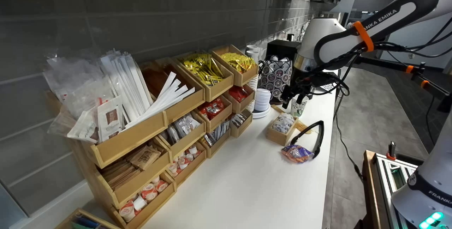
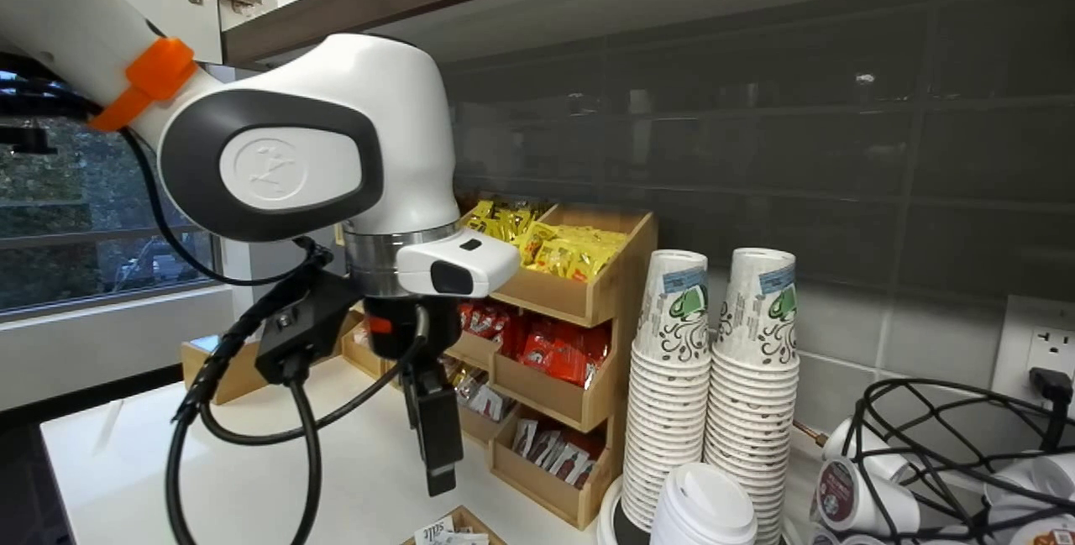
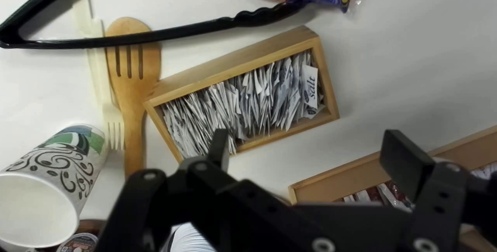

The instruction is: Place one sachet from the counter in the wooden box.

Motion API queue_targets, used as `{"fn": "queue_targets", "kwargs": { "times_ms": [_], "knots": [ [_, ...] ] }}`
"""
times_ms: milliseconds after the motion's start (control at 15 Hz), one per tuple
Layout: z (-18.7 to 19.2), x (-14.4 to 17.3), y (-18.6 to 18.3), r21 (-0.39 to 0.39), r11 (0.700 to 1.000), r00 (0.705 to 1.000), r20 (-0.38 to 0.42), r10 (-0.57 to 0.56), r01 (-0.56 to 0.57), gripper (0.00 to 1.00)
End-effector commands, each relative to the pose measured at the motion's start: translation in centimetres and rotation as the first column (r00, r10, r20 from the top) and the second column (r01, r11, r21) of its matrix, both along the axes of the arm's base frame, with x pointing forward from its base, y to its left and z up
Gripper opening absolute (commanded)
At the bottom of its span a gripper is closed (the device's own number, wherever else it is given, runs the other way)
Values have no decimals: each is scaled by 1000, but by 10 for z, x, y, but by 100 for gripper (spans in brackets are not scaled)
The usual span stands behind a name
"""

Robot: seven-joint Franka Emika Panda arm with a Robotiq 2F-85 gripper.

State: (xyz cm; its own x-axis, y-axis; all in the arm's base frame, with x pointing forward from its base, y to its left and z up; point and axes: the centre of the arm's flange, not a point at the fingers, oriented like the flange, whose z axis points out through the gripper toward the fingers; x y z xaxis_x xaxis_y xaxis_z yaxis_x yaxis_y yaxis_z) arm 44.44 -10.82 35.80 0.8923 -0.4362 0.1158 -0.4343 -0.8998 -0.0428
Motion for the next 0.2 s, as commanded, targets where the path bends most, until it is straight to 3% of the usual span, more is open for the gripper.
{"fn": "queue_targets", "kwargs": {
  "times_ms": [0,133],
  "knots": [
    [0,0,0,0,1000,1000,0,0,0,100],
    [0,0,0,0,1000,1000,-1,0,0,100]
  ]
}}
